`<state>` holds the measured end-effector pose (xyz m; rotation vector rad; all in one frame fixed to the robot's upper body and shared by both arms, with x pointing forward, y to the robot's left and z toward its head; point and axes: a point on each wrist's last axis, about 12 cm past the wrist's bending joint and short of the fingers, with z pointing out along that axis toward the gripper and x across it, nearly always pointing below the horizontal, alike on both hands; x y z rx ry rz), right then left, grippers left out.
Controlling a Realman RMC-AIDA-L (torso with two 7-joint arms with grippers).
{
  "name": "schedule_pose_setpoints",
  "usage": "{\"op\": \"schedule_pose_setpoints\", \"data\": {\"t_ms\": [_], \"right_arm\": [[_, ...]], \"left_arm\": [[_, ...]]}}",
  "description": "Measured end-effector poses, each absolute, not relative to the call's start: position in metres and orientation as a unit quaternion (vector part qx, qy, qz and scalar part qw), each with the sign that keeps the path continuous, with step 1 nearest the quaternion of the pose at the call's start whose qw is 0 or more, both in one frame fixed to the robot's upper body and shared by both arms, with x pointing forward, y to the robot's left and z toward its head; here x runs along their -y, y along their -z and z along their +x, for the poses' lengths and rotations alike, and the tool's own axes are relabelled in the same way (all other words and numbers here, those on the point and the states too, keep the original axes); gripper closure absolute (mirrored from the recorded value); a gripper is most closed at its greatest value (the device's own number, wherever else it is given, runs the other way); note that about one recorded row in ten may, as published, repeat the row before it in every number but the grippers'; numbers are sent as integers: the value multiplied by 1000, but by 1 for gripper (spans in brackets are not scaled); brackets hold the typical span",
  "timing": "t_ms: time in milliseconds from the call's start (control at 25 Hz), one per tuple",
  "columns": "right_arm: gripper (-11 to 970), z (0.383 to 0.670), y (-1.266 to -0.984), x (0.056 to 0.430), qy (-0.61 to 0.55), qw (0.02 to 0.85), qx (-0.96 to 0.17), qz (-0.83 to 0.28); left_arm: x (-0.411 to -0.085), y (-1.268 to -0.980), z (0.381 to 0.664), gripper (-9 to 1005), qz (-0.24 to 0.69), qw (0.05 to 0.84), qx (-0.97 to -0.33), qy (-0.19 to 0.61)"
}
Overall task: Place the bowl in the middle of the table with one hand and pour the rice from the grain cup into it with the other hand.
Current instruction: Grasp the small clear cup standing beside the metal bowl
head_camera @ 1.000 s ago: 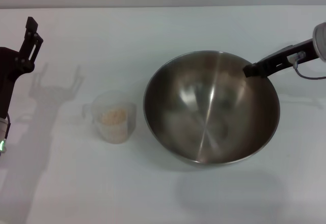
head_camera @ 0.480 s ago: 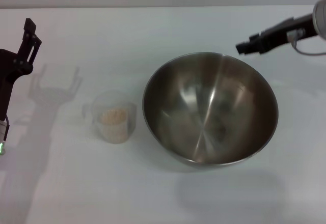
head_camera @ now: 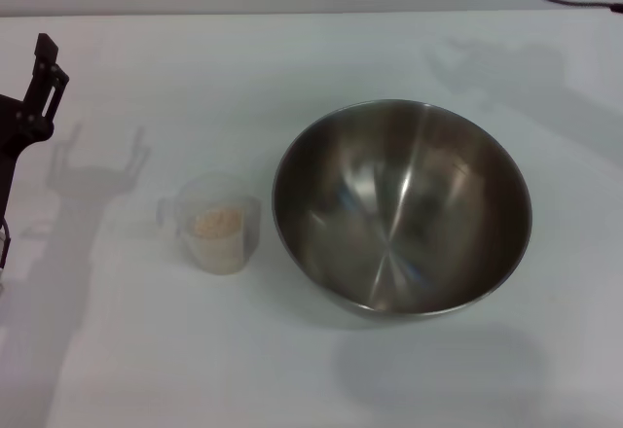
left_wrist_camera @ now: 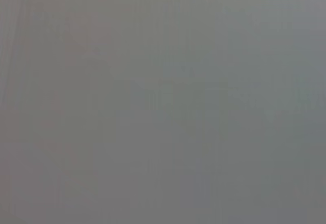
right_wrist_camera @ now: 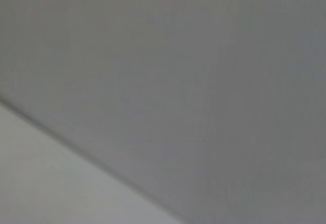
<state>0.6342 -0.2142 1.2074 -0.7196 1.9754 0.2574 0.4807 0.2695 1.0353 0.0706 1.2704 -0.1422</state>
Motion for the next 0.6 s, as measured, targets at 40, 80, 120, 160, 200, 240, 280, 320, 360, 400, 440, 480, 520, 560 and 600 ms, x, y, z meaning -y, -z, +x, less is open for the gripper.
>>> {"op": "schedule_pose_setpoints", "data": {"t_ms": [40, 80, 120, 160, 200, 240, 280, 320, 360, 400, 440, 480, 520, 560, 600], "right_arm": [[527, 634, -1207, 214, -106, 490, -813, -296], [517, 637, -1206, 208, -93, 511, -802, -294], [507, 637, -1206, 208, -93, 511, -802, -294], [497, 640, -1204, 204, -81, 534, -791, -288], [487, 640, -1204, 204, -81, 534, -791, -288], [478, 641, -1203, 202, -76, 544, -785, -286], [468, 642, -1203, 197, -68, 559, -775, -286], [458, 642, -1203, 197, -68, 559, -775, -286], [448, 641, -1202, 192, -65, 566, -769, -289], [438, 639, -1202, 190, -60, 577, -762, -288], [428, 638, -1202, 188, -57, 585, -756, -289], [418, 633, -1199, 185, -43, 612, -737, -282], [391, 633, -1199, 185, -43, 612, -737, -282], [363, 631, -1197, 183, -35, 627, -727, -279], [336, 627, -1195, 182, -22, 643, -714, -276]], "left_arm": [[-270, -1036, 481, 240, 33, 802, -592, 66], [-270, -1036, 481, 240, 33, 803, -592, 66], [-270, -1036, 481, 241, 33, 803, -592, 66], [-270, -1036, 481, 241, 33, 803, -592, 66], [-270, -1036, 482, 241, 33, 803, -591, 66], [-271, -1037, 482, 242, 32, 804, -591, 64], [-273, -1037, 483, 242, 32, 804, -590, 61], [-273, -1037, 483, 243, 32, 804, -590, 61], [-273, -1037, 483, 243, 32, 804, -590, 61], [-274, -1037, 483, 243, 33, 804, -591, 58], [-275, -1037, 482, 244, 33, 805, -590, 57], [-277, -1037, 482, 244, 30, 806, -589, 53], [-277, -1037, 482, 244, 30, 806, -589, 53], [-278, -1037, 481, 245, 27, 806, -589, 51], [-278, -1037, 481, 245, 27, 806, -589, 51]]}}
